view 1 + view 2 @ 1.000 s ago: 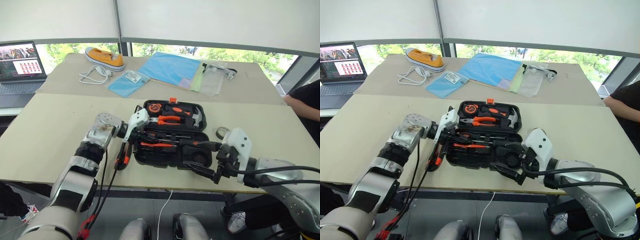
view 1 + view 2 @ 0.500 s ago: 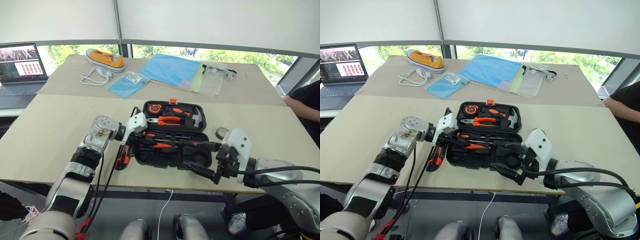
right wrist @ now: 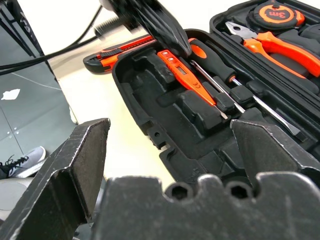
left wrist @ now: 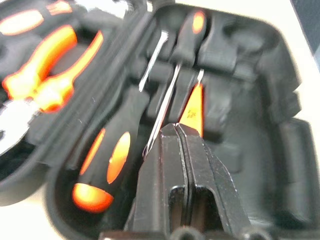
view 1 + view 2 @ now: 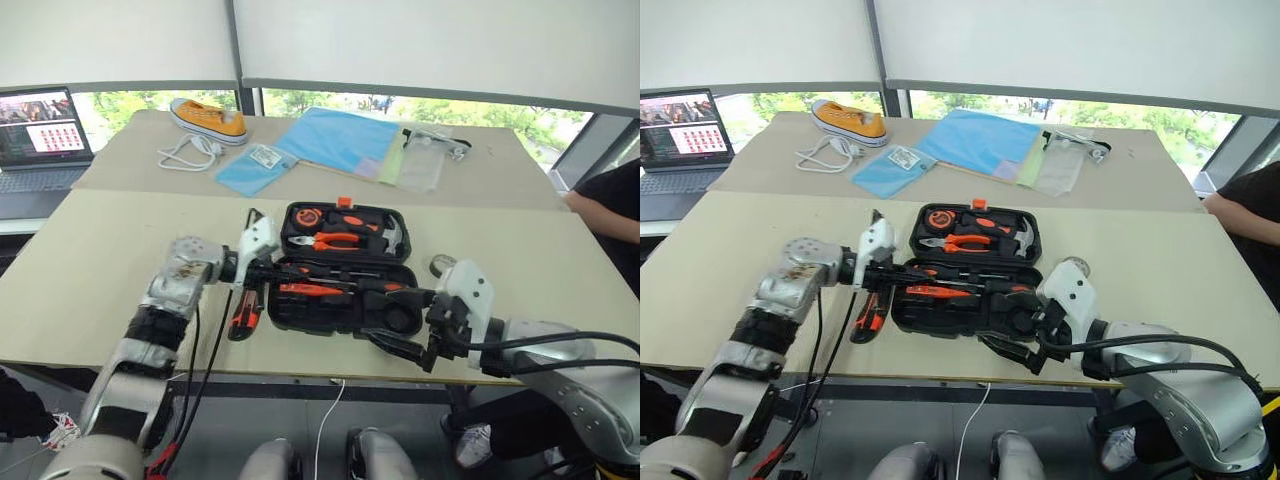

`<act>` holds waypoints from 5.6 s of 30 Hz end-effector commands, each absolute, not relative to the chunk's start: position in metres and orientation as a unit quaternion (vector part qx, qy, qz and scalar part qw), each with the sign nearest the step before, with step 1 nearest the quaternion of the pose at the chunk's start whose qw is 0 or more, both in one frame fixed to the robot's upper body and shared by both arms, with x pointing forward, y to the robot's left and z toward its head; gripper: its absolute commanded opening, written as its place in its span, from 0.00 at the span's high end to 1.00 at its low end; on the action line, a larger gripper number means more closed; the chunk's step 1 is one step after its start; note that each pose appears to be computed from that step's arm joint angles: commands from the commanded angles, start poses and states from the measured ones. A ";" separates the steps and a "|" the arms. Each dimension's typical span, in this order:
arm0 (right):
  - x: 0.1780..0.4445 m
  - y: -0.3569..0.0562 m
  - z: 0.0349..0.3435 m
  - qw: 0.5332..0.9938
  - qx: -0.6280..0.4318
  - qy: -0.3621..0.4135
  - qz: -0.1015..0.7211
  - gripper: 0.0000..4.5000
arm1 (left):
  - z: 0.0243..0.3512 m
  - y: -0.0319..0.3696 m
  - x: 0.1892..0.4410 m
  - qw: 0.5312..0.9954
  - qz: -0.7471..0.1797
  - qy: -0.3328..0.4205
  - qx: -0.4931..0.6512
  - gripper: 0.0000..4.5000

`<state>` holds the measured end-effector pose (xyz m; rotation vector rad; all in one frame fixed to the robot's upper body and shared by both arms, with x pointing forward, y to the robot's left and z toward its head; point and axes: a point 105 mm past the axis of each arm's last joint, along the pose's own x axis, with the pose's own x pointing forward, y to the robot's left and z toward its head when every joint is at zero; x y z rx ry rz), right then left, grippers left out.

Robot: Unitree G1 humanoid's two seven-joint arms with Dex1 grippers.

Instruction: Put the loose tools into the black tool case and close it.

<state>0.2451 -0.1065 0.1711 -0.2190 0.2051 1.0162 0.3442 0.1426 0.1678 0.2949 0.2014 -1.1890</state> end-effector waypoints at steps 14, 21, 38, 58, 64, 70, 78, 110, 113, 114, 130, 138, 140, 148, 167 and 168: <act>0.260 -0.091 0.186 0.796 -0.159 0.057 0.582 0.00 | 0.143 0.233 0.235 0.947 -0.258 0.173 0.079 0.01; 0.263 -0.089 0.184 0.802 -0.173 0.047 0.570 0.00 | 0.130 0.207 0.255 0.942 -0.230 0.236 0.060 0.01; 0.249 -0.095 0.180 0.827 -0.166 0.048 0.536 0.00 | 0.088 0.173 0.307 0.915 -0.223 0.327 0.076 0.25; 0.243 -0.108 0.178 0.840 -0.169 0.064 0.511 0.00 | 0.197 0.132 0.319 0.671 -0.674 0.119 0.285 0.60; 0.237 -0.111 0.176 0.849 -0.169 0.069 0.495 0.00 | 0.173 0.096 0.315 0.576 -0.740 0.136 0.320 0.60; 0.233 -0.118 0.174 0.860 -0.169 0.077 0.476 0.00 | 0.157 0.086 0.328 0.559 -0.739 0.152 0.343 0.60; 0.229 -0.120 0.171 0.869 -0.167 0.079 0.459 0.00 | 0.148 0.082 0.338 0.573 -0.725 0.197 0.326 0.38; 0.230 -0.121 0.163 0.864 -0.175 0.087 0.464 0.00 | 0.135 0.062 0.342 0.578 -0.717 0.134 0.365 0.98; 0.229 -0.121 0.162 0.866 -0.173 0.088 0.462 0.00 | 0.127 0.065 0.341 0.572 -0.715 0.136 0.378 0.98; 0.229 -0.121 0.162 0.866 -0.172 0.088 0.461 0.00 | 0.125 0.065 0.341 0.571 -0.715 0.136 0.381 0.98; 0.228 -0.123 0.157 0.867 -0.168 0.099 0.458 0.00 | 0.161 0.060 0.335 0.582 -0.739 0.093 0.327 0.98; 0.229 -0.123 0.157 0.867 -0.168 0.101 0.458 0.00 | 0.118 0.061 0.343 0.566 -0.701 0.091 0.423 0.98; 0.229 -0.123 0.156 0.867 -0.168 0.102 0.458 0.00 | 0.118 0.058 0.342 0.566 -0.706 0.082 0.417 0.98; 0.228 -0.124 0.154 0.868 -0.164 0.105 0.457 0.00 | 0.118 0.064 0.339 0.562 -0.715 0.083 0.409 0.98; 0.325 -0.249 0.178 0.908 -0.240 0.188 0.287 0.00 | 0.233 0.093 0.317 0.723 -0.674 -0.019 0.147 0.01; 0.331 -0.252 0.175 0.906 -0.243 0.198 0.286 0.00 | 0.232 0.092 0.315 0.723 -0.674 -0.019 0.150 0.01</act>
